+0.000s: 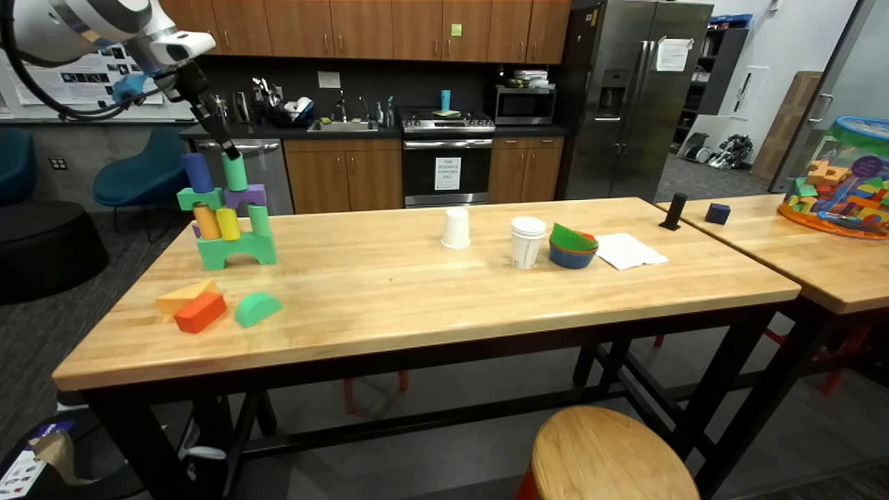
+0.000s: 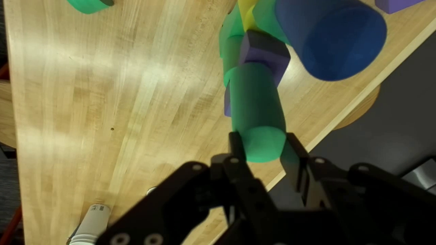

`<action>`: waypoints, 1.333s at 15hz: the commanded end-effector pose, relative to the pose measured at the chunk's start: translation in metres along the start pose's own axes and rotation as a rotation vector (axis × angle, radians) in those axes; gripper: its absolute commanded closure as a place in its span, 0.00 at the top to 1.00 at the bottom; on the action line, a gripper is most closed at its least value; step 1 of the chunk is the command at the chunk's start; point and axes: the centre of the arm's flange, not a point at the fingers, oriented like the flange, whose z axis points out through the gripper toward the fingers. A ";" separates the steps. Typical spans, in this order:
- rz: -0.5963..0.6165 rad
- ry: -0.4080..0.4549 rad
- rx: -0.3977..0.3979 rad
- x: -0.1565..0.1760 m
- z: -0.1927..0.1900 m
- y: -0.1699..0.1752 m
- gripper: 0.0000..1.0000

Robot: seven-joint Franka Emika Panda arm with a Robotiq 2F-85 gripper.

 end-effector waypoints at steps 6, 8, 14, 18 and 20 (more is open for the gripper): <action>0.011 0.001 0.015 -0.001 -0.004 0.001 0.08; 0.013 0.001 0.013 0.000 -0.003 0.001 0.08; 0.015 0.001 0.010 0.001 -0.003 0.001 0.08; 0.017 0.002 0.008 0.001 -0.002 0.001 0.08; 0.016 0.006 0.007 0.000 -0.002 0.000 0.08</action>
